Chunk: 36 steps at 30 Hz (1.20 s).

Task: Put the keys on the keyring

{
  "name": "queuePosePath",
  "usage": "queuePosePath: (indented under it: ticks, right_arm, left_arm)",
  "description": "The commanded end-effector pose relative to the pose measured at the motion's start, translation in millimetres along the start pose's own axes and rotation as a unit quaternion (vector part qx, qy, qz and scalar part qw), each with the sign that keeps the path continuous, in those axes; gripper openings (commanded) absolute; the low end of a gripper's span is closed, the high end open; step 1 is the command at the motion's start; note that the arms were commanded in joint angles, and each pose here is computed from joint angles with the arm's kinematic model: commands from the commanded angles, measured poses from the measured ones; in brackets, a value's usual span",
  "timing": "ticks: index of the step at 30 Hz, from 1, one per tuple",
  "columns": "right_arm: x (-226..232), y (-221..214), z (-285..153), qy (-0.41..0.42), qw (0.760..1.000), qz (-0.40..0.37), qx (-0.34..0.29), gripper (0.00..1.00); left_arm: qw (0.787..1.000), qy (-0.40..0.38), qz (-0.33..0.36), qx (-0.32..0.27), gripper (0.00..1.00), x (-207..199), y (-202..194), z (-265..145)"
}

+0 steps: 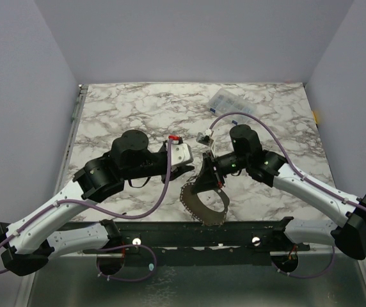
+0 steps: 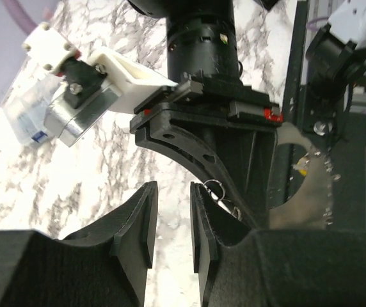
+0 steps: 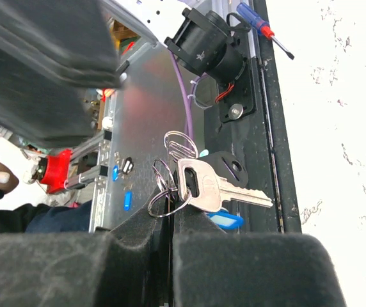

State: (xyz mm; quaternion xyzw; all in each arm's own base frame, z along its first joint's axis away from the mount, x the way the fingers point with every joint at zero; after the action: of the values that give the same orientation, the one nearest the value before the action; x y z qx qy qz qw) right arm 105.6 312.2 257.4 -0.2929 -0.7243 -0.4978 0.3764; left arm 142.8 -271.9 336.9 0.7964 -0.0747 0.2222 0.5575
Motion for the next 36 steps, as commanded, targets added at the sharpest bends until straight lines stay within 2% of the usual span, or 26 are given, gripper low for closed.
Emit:
queuePosePath:
  ticks: [1,7,13,17,36]
  right_arm:
    - [2.6,7.2,1.3,-0.005,1.000,-0.017,-0.018,0.01]
    - [1.8,13.3,-0.6,-0.021,0.999,-0.026,-0.036,0.01]
    - [-0.7,20.1,-1.7,-0.037,0.997,-0.025,-0.055,0.01]
    - [-0.1,22.3,-2.0,-0.039,0.997,-0.024,-0.062,0.01]
    - [1.9,20.8,-3.7,-0.039,0.997,-0.023,-0.063,0.01]
  left_arm:
    - [0.994,0.033,-0.108,0.005,0.32,9.4,20.1,-10.7]
    - [0.985,0.014,-0.167,0.050,0.30,0.7,13.3,-10.8]
    - [0.966,-0.001,-0.234,0.109,0.25,-9.1,0.2,-5.8]
    - [0.962,-0.004,-0.246,0.116,0.20,-12.7,-3.7,-3.6]
    - [0.948,-0.022,-0.282,0.146,0.23,-25.8,-22.9,11.9]
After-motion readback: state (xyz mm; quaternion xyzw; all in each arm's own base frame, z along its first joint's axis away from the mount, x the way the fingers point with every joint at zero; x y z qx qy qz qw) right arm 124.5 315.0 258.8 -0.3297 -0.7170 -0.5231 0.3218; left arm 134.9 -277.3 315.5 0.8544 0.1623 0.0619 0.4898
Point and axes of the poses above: each gripper's point midway between its finger pads, its own z axis out along the fingers, its own x axis along the line the jaws close on, y = z × x, the point moved 1 cm from there along -z, back along the fingers, and after that the axes turned 14 degrees about z, right-handed, at the moved point
